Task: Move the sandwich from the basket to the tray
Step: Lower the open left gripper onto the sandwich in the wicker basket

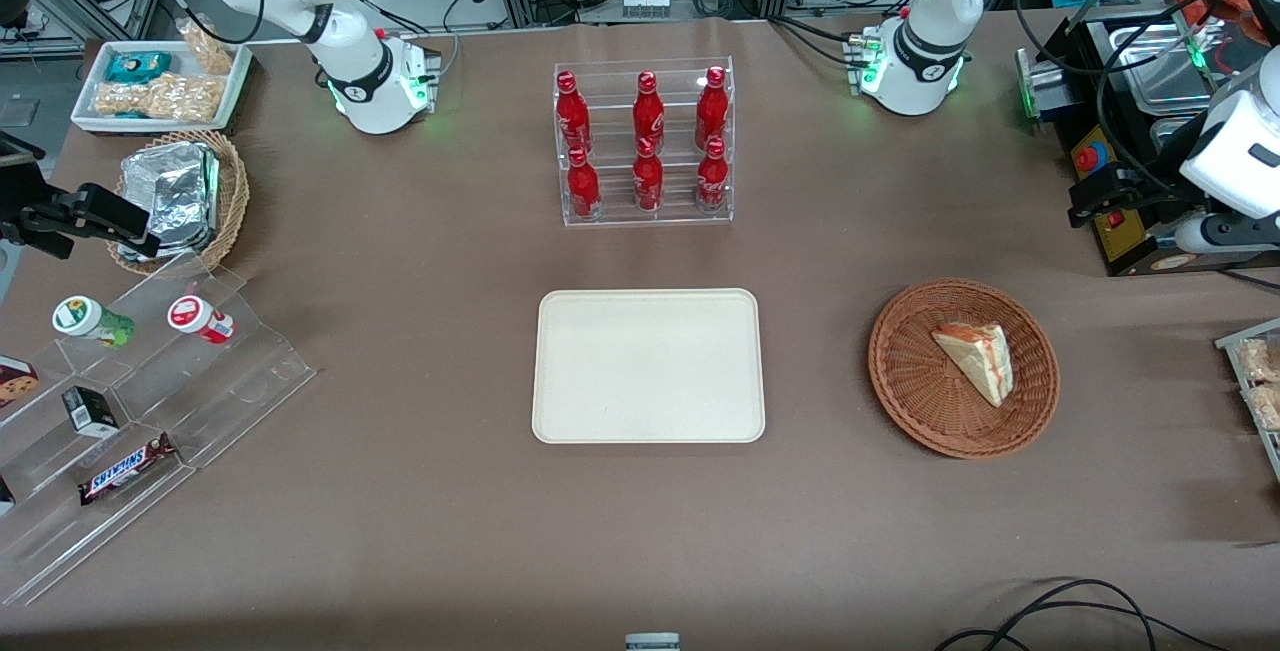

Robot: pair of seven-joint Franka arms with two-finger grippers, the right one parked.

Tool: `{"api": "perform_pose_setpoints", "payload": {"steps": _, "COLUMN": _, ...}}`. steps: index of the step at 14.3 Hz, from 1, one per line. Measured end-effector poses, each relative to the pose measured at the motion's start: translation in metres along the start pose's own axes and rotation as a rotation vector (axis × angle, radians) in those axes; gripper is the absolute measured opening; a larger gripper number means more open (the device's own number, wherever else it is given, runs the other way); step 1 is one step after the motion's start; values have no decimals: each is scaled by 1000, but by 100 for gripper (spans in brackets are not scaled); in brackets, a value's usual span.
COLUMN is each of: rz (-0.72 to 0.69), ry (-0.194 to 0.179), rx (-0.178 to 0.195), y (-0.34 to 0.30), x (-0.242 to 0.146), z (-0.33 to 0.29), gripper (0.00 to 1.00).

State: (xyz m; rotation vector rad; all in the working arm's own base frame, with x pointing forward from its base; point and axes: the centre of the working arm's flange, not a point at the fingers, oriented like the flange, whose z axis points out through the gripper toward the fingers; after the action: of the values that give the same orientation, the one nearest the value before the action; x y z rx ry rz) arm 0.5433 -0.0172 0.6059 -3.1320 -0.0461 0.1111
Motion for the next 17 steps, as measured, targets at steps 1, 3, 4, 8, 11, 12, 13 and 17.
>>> {"api": "perform_pose_setpoints", "payload": {"steps": 1, "rz": 0, "ry": 0, "rx": -1, "y": 0, "x": 1, "z": 0, "gripper": 100}}
{"api": "perform_pose_setpoints", "payload": {"steps": 3, "rz": 0, "ry": -1, "rx": -1, "y": 0, "x": 3, "z": 1, "gripper": 100}}
{"api": "perform_pose_setpoints", "payload": {"steps": 4, "rz": 0, "ry": -3, "rx": -1, "y": 0, "x": 4, "z": 2, "gripper": 100}}
{"api": "perform_pose_setpoints", "payload": {"steps": 8, "rz": -1, "ry": -73, "rx": -2, "y": -2, "x": 10, "z": 28, "gripper": 100}}
{"api": "perform_pose_setpoints", "payload": {"steps": 11, "rz": -8, "ry": -167, "rx": -7, "y": -7, "x": 30, "z": 86, "gripper": 100}}
{"api": "perform_pose_setpoints", "payload": {"steps": 12, "rz": -15, "ry": -169, "rx": -10, "y": -8, "x": 39, "z": 110, "gripper": 100}}
{"api": "perform_pose_setpoints", "payload": {"steps": 13, "rz": -31, "ry": -151, "rx": -12, "y": -9, "x": 46, "z": 137, "gripper": 100}}
{"api": "perform_pose_setpoints", "payload": {"steps": 17, "rz": -241, "ry": -26, "rx": -21, "y": -8, "x": 51, "z": 228, "gripper": 100}}
